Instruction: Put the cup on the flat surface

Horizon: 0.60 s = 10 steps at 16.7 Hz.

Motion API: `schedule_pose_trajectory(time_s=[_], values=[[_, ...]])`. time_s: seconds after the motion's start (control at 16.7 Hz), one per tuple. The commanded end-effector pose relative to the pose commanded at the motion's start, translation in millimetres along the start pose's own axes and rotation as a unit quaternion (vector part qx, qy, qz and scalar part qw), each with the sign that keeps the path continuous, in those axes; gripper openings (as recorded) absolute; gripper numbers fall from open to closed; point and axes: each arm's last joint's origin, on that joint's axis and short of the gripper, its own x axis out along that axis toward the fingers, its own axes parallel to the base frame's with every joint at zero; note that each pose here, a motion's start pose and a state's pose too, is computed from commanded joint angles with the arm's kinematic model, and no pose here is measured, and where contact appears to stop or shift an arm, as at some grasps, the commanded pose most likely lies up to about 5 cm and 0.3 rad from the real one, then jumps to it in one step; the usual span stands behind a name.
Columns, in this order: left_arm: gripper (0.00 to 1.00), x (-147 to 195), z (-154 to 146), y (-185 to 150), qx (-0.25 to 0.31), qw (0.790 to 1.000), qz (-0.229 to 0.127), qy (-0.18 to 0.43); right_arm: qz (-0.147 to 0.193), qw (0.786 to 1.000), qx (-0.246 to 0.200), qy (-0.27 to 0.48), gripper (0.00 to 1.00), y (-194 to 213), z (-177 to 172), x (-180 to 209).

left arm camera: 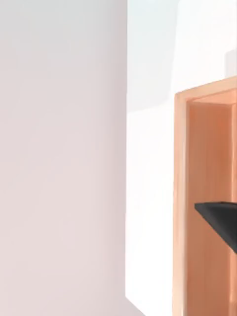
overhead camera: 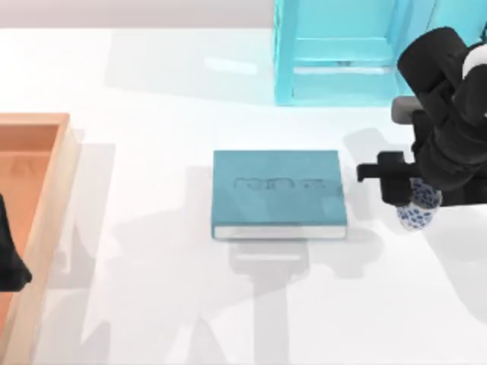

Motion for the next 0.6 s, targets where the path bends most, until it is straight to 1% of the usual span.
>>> schedule_pose_trajectory(time_s=[0.06,0.6], values=[[1.00,0.0,0.0,0.0,0.000,1.000,0.000,0.000,0.000,1.000,0.000,0.000,0.00,0.0,0.0,0.0],[1.00,0.0,0.0,0.0,0.000,1.000,0.000,0.000,0.000,1.000,0.000,0.000,0.68,0.0,0.0,0.0]])
